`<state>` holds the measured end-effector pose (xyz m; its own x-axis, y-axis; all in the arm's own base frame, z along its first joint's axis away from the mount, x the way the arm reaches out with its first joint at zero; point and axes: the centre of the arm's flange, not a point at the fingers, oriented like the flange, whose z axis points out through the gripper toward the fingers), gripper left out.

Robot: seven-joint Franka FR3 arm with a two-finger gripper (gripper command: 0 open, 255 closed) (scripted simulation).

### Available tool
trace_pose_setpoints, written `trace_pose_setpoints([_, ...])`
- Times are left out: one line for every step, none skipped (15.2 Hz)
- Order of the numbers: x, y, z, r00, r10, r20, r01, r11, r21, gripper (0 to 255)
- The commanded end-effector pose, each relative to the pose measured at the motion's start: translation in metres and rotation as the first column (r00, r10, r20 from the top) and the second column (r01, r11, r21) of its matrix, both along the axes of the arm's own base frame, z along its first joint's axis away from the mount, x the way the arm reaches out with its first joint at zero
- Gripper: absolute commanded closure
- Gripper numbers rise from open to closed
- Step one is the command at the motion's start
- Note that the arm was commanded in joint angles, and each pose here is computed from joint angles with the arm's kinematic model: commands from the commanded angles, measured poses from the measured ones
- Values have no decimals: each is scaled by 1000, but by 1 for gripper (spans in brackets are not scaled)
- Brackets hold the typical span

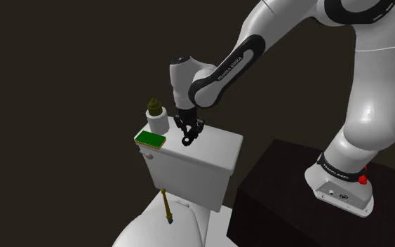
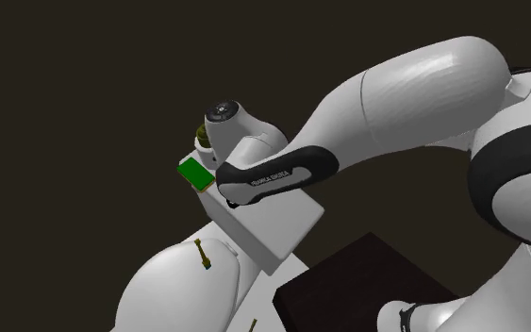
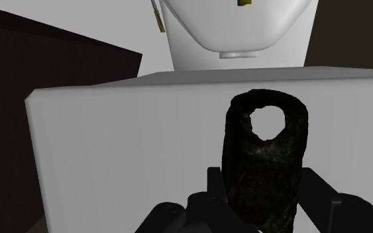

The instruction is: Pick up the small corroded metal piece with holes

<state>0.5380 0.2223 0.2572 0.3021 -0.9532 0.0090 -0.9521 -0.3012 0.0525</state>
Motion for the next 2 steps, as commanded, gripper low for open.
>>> trace_pose_setpoints([-1, 0, 6, 1000, 0, 0, 0, 1000, 0, 255])
trace_pose_setpoints([-1, 0, 6, 1000, 0, 0, 0, 1000, 0, 255])
